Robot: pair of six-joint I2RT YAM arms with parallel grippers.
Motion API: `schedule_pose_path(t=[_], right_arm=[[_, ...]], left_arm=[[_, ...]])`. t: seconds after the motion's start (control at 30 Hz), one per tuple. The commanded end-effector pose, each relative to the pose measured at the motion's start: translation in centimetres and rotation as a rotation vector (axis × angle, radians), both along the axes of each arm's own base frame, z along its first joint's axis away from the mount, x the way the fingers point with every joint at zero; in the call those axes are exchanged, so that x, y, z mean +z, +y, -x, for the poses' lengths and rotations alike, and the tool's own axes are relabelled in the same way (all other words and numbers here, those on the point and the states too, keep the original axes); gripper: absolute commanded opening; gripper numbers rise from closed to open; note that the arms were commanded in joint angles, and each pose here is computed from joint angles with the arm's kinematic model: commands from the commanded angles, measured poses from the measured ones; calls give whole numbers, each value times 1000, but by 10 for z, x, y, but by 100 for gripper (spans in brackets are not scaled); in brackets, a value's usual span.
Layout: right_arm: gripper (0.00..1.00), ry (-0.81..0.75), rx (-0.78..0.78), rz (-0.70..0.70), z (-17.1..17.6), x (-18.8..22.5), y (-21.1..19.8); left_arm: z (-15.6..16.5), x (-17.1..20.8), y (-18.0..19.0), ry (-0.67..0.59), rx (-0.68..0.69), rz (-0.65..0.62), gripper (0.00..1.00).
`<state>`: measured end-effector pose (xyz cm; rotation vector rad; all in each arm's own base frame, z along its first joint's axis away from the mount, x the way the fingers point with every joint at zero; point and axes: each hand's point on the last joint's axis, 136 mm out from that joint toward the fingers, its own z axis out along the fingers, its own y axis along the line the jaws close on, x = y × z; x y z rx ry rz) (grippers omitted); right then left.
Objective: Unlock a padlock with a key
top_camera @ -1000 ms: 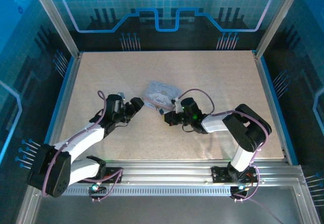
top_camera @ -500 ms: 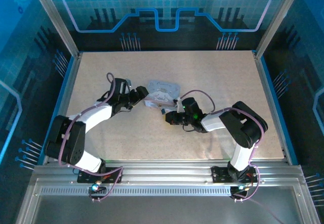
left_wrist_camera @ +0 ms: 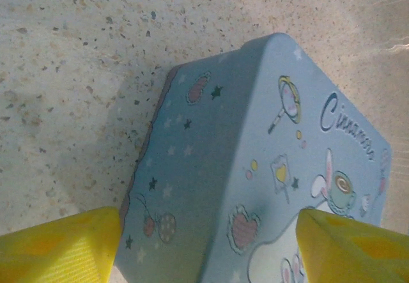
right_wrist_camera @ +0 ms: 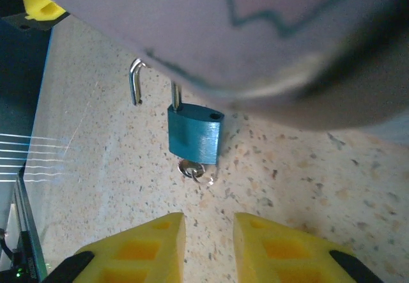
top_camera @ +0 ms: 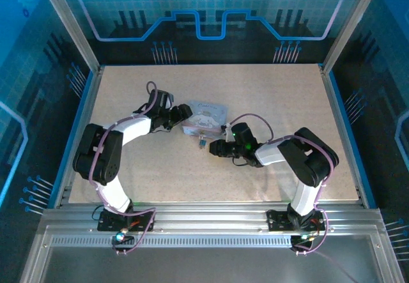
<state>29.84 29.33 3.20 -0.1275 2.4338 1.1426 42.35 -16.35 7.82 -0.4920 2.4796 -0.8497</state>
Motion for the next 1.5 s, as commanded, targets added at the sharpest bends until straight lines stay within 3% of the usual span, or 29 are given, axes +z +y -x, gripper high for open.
schedule_pose_path(t=[0.0, 0.2, 0.4, 1.17, 1.47], right_arm=[[30, -30, -4, 27, -1, 7, -12], [44, -121, 34, 2, -4, 36, -14], [65, -162, 44, -53, -11, 61, -10], [67, -215, 99, -49, -63, 55, 1], [70, -251, 119, -68, -48, 58, -9]], left_arm=[[-2, -5, 3, 20, -32, -31, 71], [2, -15, 6, 40, -35, -56, 70], [11, -24, 8, 64, -29, -52, 66], [62, -33, 13, 86, 8, -21, 61], [67, -30, 8, 78, 10, -17, 61]])
